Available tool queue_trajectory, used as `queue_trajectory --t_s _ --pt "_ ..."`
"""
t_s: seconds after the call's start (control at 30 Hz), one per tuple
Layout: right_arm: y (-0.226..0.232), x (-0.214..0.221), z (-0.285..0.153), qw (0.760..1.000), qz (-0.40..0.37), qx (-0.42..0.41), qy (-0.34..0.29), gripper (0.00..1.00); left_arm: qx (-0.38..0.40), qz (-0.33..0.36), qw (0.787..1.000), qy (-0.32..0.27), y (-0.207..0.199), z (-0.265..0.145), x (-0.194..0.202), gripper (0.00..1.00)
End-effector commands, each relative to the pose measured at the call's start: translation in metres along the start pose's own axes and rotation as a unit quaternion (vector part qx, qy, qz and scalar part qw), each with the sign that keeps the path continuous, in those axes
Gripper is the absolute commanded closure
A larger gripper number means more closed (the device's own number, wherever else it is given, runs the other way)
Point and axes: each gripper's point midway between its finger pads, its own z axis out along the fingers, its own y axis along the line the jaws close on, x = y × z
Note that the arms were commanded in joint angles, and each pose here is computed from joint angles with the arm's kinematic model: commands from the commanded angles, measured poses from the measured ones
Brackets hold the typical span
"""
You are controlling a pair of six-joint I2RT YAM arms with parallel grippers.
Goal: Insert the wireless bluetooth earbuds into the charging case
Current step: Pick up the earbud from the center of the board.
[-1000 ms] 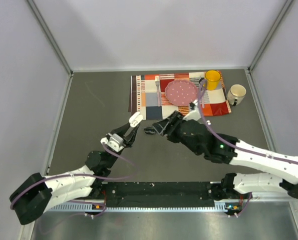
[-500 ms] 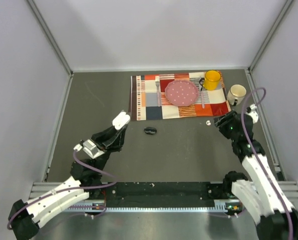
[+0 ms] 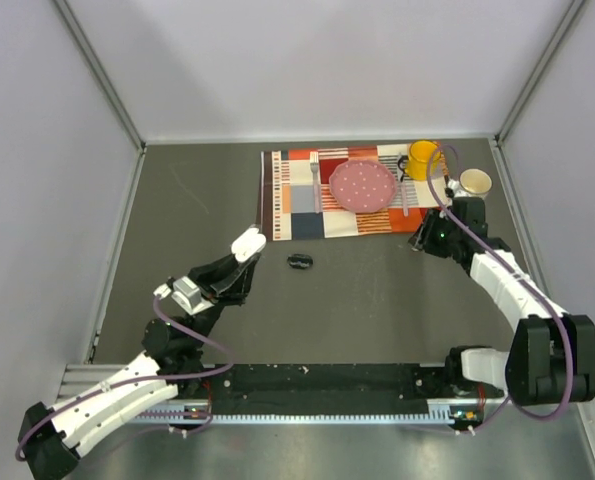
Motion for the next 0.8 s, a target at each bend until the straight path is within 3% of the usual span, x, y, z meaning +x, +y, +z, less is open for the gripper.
queue_trajectory --t_s 0.0,0.27,0.47,0.77 --pt "0.013 -0.026 0.01 0.997 -0.078 0.012 -0.018 0.6 0.004 -0.007 1.0 -0.012 -0.002 0.003 -0.007 1.0" --pt "-0.012 -0.037 0.039 0.99 -0.092 0.108 0.0 0.67 0.002 -0.008 1.0 -0.016 -0.002 0.001 -0.01 1.0" --pt "-0.03 -0.031 0.055 0.984 -0.078 0.156 0.021 0.6 -0.008 -0.002 1.0 -0.015 0.003 -0.002 -0.009 1.0" --pt "-0.028 -0.005 0.071 0.988 -0.033 0.14 0.062 0.54 -0.014 0.005 1.0 -0.005 0.006 -0.002 -0.006 1.0"
